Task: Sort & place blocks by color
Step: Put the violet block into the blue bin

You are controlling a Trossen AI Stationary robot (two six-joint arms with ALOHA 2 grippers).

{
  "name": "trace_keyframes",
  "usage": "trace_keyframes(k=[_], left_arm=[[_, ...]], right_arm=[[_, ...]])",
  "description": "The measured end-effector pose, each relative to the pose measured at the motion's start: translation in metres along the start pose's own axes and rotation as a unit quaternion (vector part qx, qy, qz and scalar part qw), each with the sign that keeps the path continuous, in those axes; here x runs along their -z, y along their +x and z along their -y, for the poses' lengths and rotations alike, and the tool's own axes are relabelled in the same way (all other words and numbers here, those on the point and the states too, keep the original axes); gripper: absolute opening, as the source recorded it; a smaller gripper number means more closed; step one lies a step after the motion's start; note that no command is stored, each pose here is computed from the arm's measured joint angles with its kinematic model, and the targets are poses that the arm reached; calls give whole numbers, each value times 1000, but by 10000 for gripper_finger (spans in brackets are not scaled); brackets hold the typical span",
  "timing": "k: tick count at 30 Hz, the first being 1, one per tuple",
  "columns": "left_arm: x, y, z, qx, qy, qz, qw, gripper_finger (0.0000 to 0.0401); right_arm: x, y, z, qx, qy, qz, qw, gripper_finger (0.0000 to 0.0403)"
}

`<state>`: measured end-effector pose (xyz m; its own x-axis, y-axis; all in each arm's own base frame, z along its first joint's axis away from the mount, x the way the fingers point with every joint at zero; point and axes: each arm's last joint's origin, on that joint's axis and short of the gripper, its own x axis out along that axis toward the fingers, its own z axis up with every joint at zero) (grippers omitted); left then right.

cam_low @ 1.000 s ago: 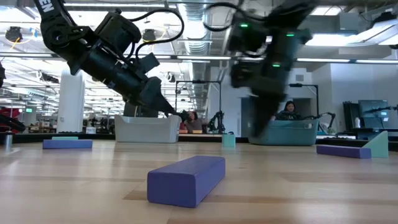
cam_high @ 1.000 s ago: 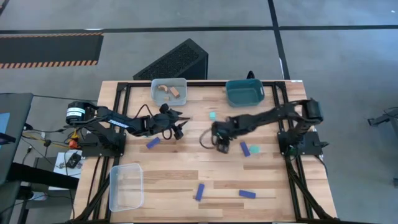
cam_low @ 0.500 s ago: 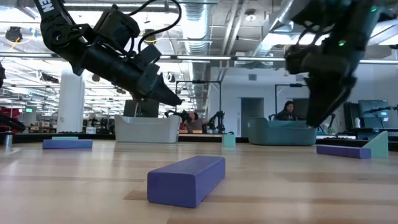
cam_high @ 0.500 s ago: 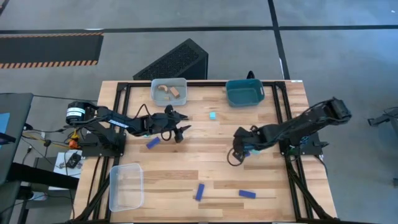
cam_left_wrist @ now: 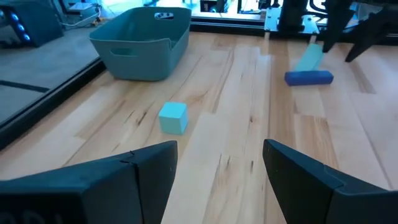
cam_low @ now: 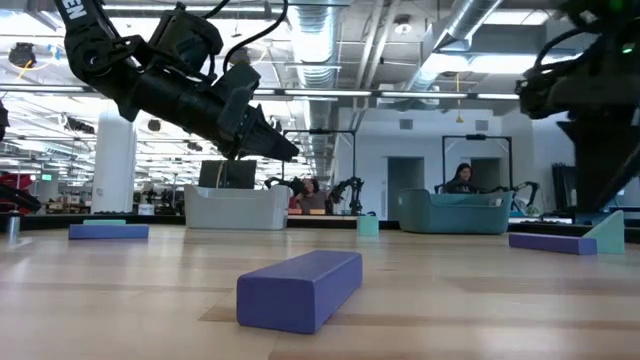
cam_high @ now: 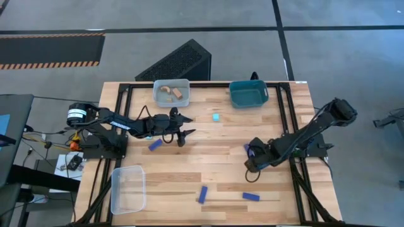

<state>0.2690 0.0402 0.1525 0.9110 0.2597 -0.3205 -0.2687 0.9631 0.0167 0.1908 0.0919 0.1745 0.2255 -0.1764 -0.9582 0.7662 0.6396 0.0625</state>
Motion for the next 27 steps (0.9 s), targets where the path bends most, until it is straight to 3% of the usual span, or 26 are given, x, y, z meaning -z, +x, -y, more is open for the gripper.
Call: trace_keyframes(k=[10,20,27], left_arm=[[-1,-1,6,11,2,7,1000,228],[-4,-2,13,22,-2,22,999,228],[-5,-2,12,22,-3,27,999,228]], right_arm=[[18,-5,-4,-12,28,-2,1000,220],[25,-8,-5,-15,29,71,997,220],[32,16,12,-6,84,84,993,220]])
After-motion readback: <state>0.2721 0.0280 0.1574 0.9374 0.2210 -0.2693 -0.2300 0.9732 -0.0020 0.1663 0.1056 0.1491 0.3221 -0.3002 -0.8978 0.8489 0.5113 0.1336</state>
